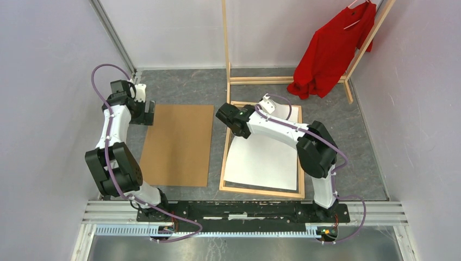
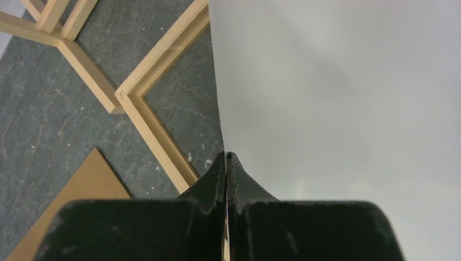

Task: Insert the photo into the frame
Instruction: Turn over the photo from the photo frame.

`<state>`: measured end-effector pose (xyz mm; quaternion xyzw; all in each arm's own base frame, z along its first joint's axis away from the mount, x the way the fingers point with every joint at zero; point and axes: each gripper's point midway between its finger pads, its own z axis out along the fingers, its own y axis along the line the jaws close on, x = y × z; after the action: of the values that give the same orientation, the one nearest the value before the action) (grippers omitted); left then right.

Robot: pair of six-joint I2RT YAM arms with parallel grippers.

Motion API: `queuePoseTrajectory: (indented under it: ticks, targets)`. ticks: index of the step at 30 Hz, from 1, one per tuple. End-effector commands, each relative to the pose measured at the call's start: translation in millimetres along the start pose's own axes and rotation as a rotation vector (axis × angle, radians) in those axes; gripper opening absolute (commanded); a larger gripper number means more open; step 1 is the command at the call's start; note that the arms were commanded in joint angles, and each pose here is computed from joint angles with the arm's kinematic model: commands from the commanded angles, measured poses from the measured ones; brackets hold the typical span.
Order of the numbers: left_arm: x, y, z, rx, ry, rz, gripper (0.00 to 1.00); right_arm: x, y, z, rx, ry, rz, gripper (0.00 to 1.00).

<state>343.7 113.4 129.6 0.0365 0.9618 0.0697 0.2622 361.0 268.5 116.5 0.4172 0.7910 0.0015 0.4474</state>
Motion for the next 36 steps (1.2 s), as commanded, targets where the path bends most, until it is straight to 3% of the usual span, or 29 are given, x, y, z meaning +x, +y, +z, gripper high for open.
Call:
queuePoseTrajectory:
  ticks: [1, 8, 20, 33, 36]
  targets:
    - [-6.1, -2.8, -5.2, 0.020, -0.030, 0.024, 1.00, -13.0, -11.7, -4.5, 0.016, -0.013, 0.018, 0.00]
    - [-7.3, -6.2, -3.2, 0.025, -0.027, 0.027, 1.00, -5.2, -27.6, 1.2, 0.024, -0.004, -0.026, 0.00]
    - [-7.4, -9.9, -1.4, 0.024, -0.020, 0.028, 1.00, 18.4, -3.9, -9.5, -0.021, 0.093, -0.006, 0.00]
    - [-4.4, -12.7, -3.5, 0.024, -0.021, 0.036, 1.00, 1.2, -32.4, 1.2, 0.021, 0.024, -0.076, 0.00]
    - [-4.9, -11.4, -1.9, 0.017, -0.023, 0.036, 1.00, -1.0, -34.5, 4.1, 0.013, 0.022, -0.115, 0.05]
